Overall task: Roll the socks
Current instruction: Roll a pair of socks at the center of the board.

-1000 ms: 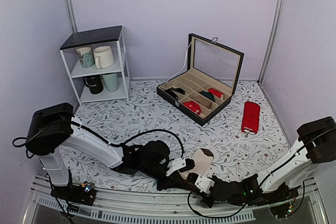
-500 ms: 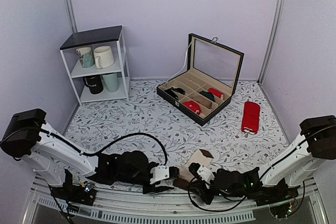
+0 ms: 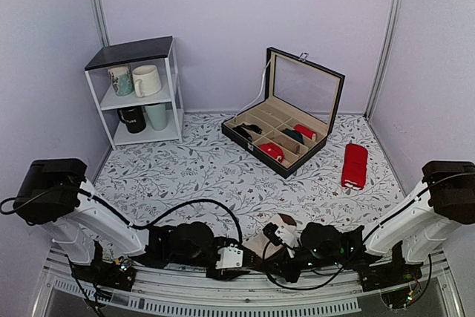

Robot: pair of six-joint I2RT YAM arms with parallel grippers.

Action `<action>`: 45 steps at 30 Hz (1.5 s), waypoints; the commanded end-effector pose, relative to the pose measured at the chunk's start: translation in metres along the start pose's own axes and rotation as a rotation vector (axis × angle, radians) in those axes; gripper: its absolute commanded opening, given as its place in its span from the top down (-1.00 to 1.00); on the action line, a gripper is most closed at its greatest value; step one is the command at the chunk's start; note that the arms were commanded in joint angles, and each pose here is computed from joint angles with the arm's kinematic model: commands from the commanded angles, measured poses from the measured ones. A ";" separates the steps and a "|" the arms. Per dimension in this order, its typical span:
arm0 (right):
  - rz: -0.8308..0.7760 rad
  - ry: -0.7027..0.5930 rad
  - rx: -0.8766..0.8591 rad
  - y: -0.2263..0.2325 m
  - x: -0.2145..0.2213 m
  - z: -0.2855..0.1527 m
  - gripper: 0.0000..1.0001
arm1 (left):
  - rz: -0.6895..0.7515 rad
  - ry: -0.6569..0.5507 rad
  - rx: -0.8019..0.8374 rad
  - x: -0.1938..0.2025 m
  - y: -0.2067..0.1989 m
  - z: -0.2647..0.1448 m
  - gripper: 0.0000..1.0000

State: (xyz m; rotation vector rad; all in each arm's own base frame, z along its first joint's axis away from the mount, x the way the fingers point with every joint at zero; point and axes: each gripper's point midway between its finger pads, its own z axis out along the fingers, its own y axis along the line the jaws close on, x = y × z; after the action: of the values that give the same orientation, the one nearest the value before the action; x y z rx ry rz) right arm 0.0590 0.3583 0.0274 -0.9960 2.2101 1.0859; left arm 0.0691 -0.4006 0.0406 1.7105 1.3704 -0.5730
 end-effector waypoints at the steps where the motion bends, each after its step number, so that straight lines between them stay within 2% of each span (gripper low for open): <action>1: 0.055 0.254 0.057 -0.025 0.064 -0.004 0.83 | 0.032 -0.013 0.042 -0.010 -0.013 0.010 -0.10; 3: 0.063 0.253 0.056 -0.026 0.062 -0.006 0.83 | 0.029 -0.006 0.047 -0.008 -0.015 0.011 -0.06; 6: 0.072 0.251 0.053 -0.027 0.060 -0.007 0.83 | 0.013 0.015 0.059 -0.004 -0.018 0.014 0.13; 9: 0.079 0.249 0.047 -0.027 0.057 -0.008 0.83 | -0.006 0.053 0.077 0.005 -0.022 0.017 0.48; 12: 0.077 0.253 0.039 -0.026 0.057 -0.007 0.82 | -0.039 0.094 0.082 0.013 -0.024 0.021 0.67; 14: 0.076 0.251 0.039 -0.026 0.055 -0.007 0.79 | -0.055 0.118 0.078 0.018 -0.025 0.022 1.00; 15: 0.073 0.247 0.041 -0.026 0.053 -0.007 0.75 | -0.065 0.127 0.074 0.020 -0.024 0.023 1.00; 19: 0.034 0.172 0.087 -0.029 0.033 -0.014 0.31 | -0.115 0.163 0.089 0.022 -0.025 0.024 1.00; 22: -0.026 0.035 0.148 -0.035 0.006 -0.031 0.07 | -0.200 0.219 0.112 0.029 -0.024 0.023 1.00; 24: -0.081 -0.069 0.183 -0.038 -0.012 -0.046 -0.01 | -0.262 0.249 0.144 0.034 -0.027 0.022 1.00; 27: -0.196 -0.182 0.187 -0.027 -0.028 -0.061 -0.06 | -0.348 0.281 0.198 0.039 -0.031 0.020 1.00; 32: -0.432 -0.225 0.131 0.007 -0.026 -0.058 -0.14 | -0.473 0.304 0.269 0.044 -0.030 0.015 1.00; 34: -0.499 -0.202 0.120 0.013 -0.018 -0.050 -0.14 | -0.515 0.315 0.276 0.048 -0.026 0.014 1.00; 39: -0.574 -0.102 0.224 0.007 -0.004 -0.023 -0.15 | -0.582 0.329 0.311 0.054 -0.026 0.014 1.00; 45: -0.610 -0.084 0.338 0.000 -0.006 -0.005 -0.15 | -0.601 0.353 0.337 0.062 -0.034 0.015 1.00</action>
State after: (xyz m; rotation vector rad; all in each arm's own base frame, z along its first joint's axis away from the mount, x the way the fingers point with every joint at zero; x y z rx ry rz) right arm 0.0521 0.3520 0.0347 -1.3392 1.7774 0.5673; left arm 0.0733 -0.4198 0.0275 1.6099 1.9111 -0.9865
